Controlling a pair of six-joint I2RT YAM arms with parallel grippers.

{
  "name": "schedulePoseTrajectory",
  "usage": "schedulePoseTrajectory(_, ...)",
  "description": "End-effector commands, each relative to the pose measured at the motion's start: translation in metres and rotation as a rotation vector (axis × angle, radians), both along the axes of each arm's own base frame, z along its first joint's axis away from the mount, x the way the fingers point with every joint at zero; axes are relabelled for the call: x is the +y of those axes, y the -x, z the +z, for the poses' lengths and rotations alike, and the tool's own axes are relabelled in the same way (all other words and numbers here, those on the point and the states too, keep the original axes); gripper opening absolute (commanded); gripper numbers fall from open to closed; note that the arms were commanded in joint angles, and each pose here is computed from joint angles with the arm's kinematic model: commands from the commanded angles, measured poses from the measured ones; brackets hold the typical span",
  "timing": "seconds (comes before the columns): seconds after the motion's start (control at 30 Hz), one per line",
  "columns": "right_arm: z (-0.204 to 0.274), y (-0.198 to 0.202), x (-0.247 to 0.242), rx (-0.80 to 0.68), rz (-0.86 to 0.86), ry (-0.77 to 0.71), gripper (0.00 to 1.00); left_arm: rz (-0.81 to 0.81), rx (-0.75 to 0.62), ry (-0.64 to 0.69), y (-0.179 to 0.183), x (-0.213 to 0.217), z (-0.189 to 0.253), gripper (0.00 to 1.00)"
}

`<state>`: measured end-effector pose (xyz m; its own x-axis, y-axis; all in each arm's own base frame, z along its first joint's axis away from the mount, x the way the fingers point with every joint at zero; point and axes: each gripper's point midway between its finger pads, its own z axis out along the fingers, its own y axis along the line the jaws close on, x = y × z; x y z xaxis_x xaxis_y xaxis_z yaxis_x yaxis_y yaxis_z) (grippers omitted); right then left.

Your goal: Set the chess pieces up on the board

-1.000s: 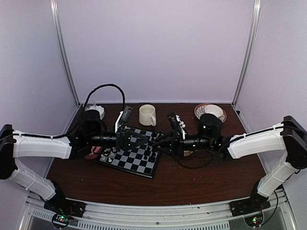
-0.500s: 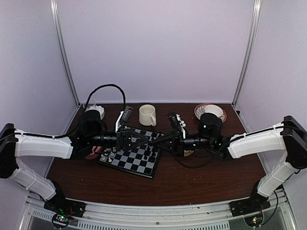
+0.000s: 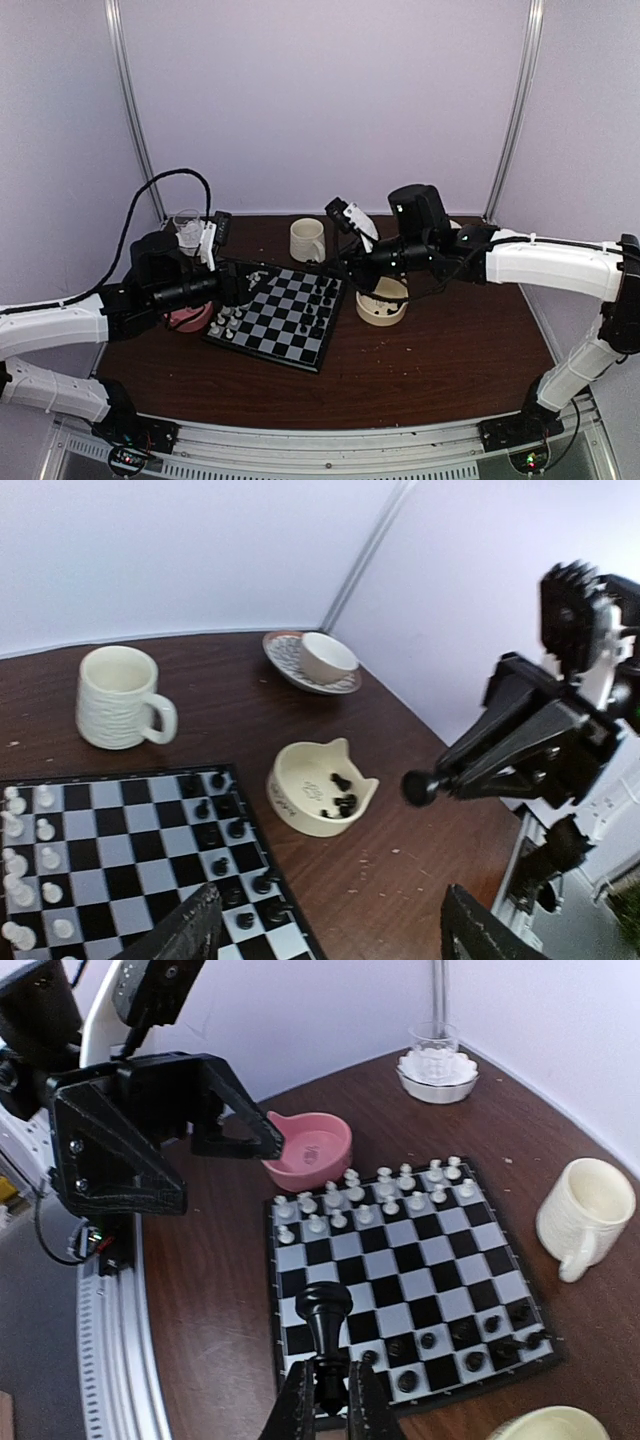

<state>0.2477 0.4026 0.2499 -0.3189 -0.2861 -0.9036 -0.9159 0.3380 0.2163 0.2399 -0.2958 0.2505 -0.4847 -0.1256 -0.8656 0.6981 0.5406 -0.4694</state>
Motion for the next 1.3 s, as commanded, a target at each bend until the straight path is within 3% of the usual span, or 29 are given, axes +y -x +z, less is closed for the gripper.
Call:
schedulePoseTrajectory(0.0,-0.044,-0.023,-0.054,-0.013,-0.167,0.455,0.00,0.249,-0.010,-0.159,-0.028,0.039,-0.029,0.75)
schedulePoseTrajectory(0.3,-0.064,-0.047,-0.068,0.074,-0.230,0.774,0.00,0.256,-0.012,-0.213,-0.032,0.041,-0.033,0.74)
schedulePoseTrajectory(0.8,-0.090,-0.091,-0.037,0.152,-0.234,0.842,0.00,0.275,-0.034,-0.256,-0.037,0.043,-0.040,0.73)
schedulePoseTrajectory(1.27,-0.126,-0.090,-0.025,0.221,-0.139,0.909,0.00,0.273,-0.031,-0.259,-0.037,0.042,-0.041,0.73)
